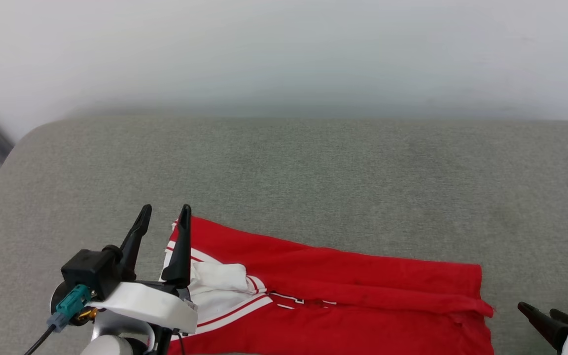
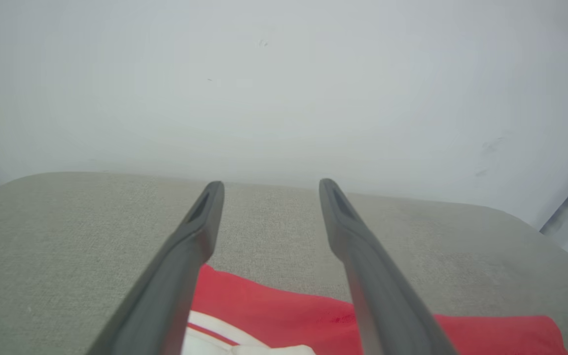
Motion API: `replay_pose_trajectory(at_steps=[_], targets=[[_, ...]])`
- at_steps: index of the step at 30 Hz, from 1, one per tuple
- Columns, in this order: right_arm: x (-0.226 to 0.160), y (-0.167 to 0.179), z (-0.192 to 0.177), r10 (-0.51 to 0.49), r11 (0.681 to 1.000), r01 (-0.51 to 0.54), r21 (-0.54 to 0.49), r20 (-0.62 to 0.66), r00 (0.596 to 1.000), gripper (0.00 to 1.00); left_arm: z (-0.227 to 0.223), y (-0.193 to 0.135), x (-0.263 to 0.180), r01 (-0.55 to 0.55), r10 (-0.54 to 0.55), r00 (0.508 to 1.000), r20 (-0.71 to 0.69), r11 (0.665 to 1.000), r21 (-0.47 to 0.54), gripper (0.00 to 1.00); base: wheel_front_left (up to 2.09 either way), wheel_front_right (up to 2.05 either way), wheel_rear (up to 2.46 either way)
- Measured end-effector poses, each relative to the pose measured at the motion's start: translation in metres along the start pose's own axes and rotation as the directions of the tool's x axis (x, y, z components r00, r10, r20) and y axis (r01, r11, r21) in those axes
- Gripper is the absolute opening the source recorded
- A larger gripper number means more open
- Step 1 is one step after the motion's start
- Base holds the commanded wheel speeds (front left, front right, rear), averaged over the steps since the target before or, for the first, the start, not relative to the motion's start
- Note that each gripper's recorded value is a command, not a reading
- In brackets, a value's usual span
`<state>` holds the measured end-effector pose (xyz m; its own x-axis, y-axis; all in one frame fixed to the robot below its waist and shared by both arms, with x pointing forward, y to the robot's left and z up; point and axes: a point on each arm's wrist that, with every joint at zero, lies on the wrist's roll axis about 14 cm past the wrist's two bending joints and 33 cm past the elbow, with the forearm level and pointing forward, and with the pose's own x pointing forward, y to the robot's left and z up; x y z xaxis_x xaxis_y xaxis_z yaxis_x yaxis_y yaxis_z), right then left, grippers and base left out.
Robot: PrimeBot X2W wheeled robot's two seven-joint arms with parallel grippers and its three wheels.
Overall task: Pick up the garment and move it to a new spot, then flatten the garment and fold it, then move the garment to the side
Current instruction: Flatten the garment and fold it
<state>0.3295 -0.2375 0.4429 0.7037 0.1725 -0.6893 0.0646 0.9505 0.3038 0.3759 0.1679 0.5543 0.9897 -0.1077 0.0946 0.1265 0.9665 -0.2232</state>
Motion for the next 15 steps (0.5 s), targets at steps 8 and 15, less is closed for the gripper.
replay_pose_trajectory(at_steps=[8, 15], targets=[[0.035, 0.014, -0.007, 0.036, 0.999, -0.032, 0.039, -0.089, 0.995, 1.00, 0.019, 0.007, -0.004, -0.049, 0.043, 0.993, 0.109, 0.997, 0.053, 1.00, 0.00, 0.00, 0.00], [0.068, 0.027, -0.042, 0.068, 0.996, -0.050, 0.072, -0.271, 0.960, 1.00, 0.021, 0.018, 0.000, -0.082, 0.071, 0.989, 0.131, 0.993, 0.081, 1.00, 0.00, 0.00, 0.00]])
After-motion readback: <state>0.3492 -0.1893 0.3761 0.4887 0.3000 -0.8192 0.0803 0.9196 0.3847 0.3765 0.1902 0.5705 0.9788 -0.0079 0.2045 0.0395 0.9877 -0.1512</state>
